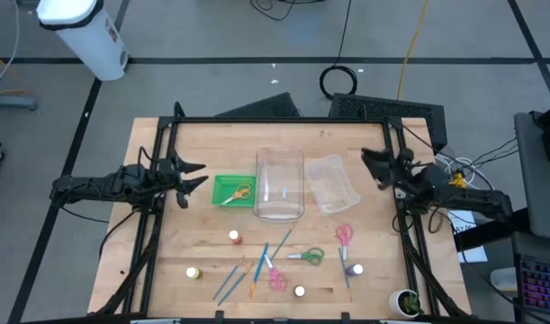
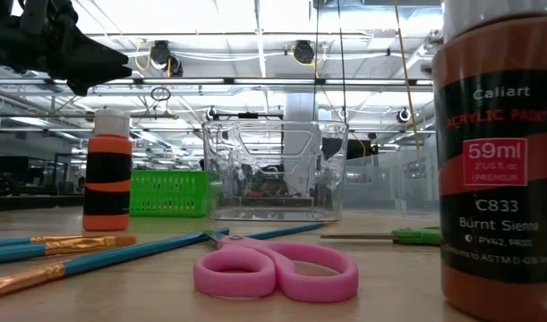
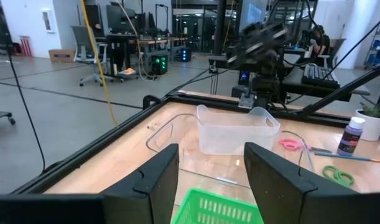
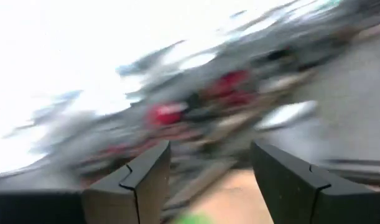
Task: Pick & Place Paint Supplies
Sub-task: Put the pink scissors into the green bin
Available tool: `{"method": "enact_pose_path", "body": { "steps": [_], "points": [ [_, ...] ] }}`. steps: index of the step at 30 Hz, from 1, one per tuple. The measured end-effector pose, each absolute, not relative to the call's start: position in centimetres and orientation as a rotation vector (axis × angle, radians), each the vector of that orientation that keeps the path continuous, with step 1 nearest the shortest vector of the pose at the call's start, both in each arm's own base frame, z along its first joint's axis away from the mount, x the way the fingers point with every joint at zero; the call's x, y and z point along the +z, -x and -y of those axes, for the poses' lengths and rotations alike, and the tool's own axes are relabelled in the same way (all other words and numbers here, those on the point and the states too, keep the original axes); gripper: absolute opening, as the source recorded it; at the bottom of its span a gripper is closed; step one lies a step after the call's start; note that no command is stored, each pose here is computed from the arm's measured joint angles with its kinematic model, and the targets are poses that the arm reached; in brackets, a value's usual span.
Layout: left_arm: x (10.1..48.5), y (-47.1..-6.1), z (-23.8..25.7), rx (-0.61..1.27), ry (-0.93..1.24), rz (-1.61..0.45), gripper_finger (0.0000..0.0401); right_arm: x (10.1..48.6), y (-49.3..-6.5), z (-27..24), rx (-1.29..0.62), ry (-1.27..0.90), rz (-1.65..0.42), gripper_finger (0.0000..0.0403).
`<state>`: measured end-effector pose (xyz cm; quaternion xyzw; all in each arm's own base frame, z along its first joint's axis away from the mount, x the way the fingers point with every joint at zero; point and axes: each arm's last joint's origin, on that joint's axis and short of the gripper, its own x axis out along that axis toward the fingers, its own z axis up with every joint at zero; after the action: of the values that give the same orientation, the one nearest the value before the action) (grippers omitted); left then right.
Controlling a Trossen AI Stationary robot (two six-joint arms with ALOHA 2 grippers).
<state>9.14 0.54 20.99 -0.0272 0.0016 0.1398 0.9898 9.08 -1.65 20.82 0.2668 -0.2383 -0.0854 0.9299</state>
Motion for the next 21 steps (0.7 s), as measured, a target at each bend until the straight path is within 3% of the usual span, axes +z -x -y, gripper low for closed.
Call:
{"method": "enact_pose_path", "body": {
  "steps": [3, 8, 11, 15, 18, 21],
  "points": [
    [21.0, -9.1, -0.5, 0.279, 0.054, -0.004, 0.0186, 22.2, -9.6, 0.2, 0.178, -0.542, 0.533, 0.0215],
    [21.0, -9.1, -0.5, 0.279, 0.054, -0.004, 0.0186, 23.5, -13.5, -3.9, 0.234, -0.409, 0.296, 0.0217],
    [21.0, -9.1, -0.5, 0.278, 0.054, -0.003, 0.0186, 26.5, -16.3, -7.6, 0.148, -0.259, 0.117, 0.0217],
    [21.0, -9.2, -0.5, 0.275, 0.054, -0.004, 0.0186, 28.9, -18.6, -11.8, -0.063, -0.139, -0.294, 0.0217],
    [21.0, -9.1, -0.5, 0.275, 0.054, -0.004, 0.0186, 30.8, -18.6, -13.2, -0.210, -0.252, -0.512, 0.0217],
    [21.0, -9.1, -0.5, 0.275, 0.054, -0.004, 0.0186, 29.9, -18.2, -13.9, -0.371, -0.381, -0.742, 0.0217]
  ]
}}
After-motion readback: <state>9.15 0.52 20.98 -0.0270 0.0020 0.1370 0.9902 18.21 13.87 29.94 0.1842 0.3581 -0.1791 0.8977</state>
